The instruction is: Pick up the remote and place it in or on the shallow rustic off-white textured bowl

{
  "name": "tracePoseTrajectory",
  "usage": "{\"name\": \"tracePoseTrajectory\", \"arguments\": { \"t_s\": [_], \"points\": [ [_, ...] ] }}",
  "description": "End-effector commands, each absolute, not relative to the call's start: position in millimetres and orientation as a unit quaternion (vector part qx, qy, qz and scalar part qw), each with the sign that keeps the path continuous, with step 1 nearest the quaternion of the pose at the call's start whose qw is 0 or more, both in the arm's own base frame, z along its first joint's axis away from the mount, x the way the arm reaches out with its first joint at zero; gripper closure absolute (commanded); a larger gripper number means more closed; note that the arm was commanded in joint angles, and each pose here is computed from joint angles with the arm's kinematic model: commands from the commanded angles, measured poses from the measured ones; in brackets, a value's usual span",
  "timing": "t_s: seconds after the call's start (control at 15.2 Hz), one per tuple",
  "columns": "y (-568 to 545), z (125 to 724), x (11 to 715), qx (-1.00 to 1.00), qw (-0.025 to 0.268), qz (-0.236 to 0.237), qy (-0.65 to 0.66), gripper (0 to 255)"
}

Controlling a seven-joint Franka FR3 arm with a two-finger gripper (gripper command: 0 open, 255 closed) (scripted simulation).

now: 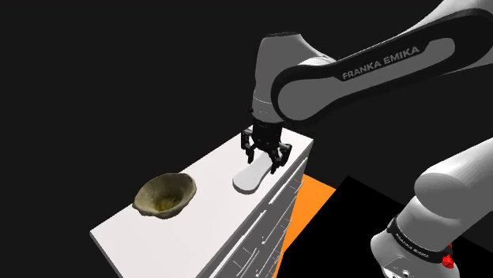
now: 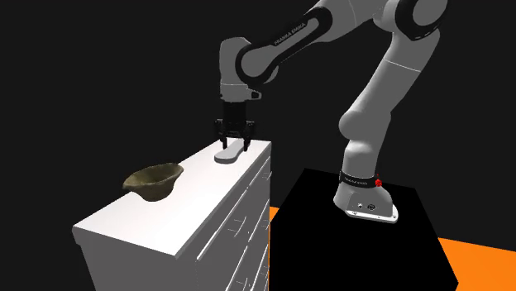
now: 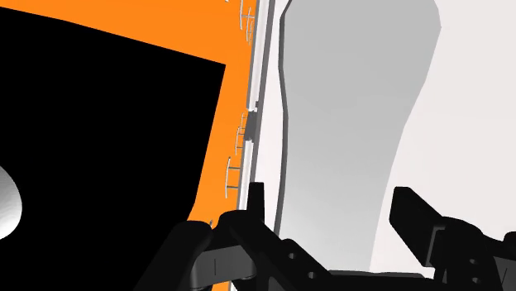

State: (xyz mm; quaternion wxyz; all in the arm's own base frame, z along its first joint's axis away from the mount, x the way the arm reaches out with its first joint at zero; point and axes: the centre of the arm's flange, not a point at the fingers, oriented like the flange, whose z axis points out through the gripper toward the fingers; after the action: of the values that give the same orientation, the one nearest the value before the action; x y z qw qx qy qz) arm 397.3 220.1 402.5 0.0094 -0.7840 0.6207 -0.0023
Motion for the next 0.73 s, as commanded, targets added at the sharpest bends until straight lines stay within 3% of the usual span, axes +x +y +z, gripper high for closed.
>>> {"name": "tracePoseTrajectory", "arguments": {
  "t_s": [0.0,0.66],
  "points": [
    [220,413,398,-0.784,0.009,-0.002,0.621,255],
    [220,466,398,-0.784,0.009,-0.002,0.621,255]
  ]
}}
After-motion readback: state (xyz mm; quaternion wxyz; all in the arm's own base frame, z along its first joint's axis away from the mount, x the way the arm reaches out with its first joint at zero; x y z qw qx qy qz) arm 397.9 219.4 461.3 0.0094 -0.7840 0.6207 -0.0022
